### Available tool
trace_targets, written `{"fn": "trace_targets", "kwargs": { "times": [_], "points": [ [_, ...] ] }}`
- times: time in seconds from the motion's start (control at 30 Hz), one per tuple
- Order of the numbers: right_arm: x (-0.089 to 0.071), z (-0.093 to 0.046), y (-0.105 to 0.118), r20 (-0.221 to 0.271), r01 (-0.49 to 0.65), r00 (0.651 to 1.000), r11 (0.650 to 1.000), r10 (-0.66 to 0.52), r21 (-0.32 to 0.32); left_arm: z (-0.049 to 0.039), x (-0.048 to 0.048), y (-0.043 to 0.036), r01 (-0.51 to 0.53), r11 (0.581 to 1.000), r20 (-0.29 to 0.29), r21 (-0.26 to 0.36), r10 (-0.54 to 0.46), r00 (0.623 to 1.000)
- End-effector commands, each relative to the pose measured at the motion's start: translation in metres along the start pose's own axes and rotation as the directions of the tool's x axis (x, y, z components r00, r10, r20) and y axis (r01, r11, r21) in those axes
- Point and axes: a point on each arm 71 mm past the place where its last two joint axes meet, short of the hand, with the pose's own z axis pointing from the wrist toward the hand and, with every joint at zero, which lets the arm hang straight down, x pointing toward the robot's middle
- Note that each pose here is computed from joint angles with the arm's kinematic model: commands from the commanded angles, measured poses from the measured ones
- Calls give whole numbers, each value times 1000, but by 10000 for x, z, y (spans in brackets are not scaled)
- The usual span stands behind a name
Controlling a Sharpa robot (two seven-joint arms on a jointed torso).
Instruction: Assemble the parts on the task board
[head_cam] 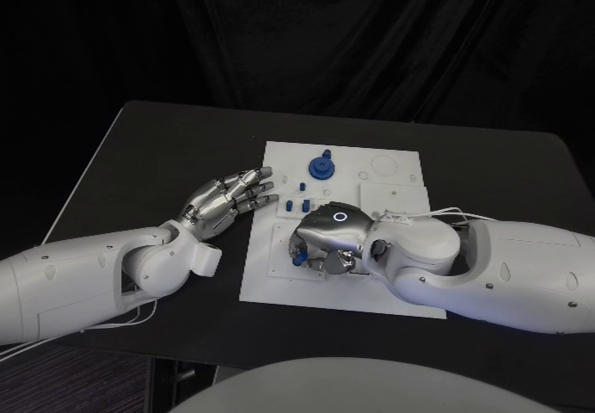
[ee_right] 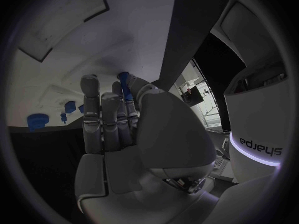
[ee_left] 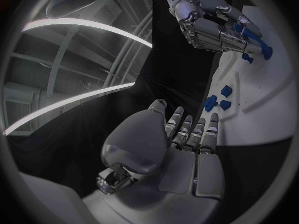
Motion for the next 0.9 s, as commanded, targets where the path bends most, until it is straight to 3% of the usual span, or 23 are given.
{"fn": "trace_targets", "kwargs": {
  "times": [0.03, 0.57, 0.77, 0.9],
  "points": [
    [30, 2, -8, -21, 7, 1000, 1000, -7, 14, 1, 20, 2, 14, 1000, -12, 6, -14, 1000],
    [91, 48, 34, -30, -2, 1000, 1000, 1, -5, -7, 15, 3, 13, 1000, -10, 4, -13, 1000],
    [73, 21, 22, 10, -11, 1000, 1000, 11, -12, -10, 10, 3, 12, 1000, -9, 4, -12, 1000],
    [35, -44, -5, 62, -20, 998, 1000, 21, -12, -12, 8, 2, 12, 1000, -8, 4, -12, 1000]
  ]
}}
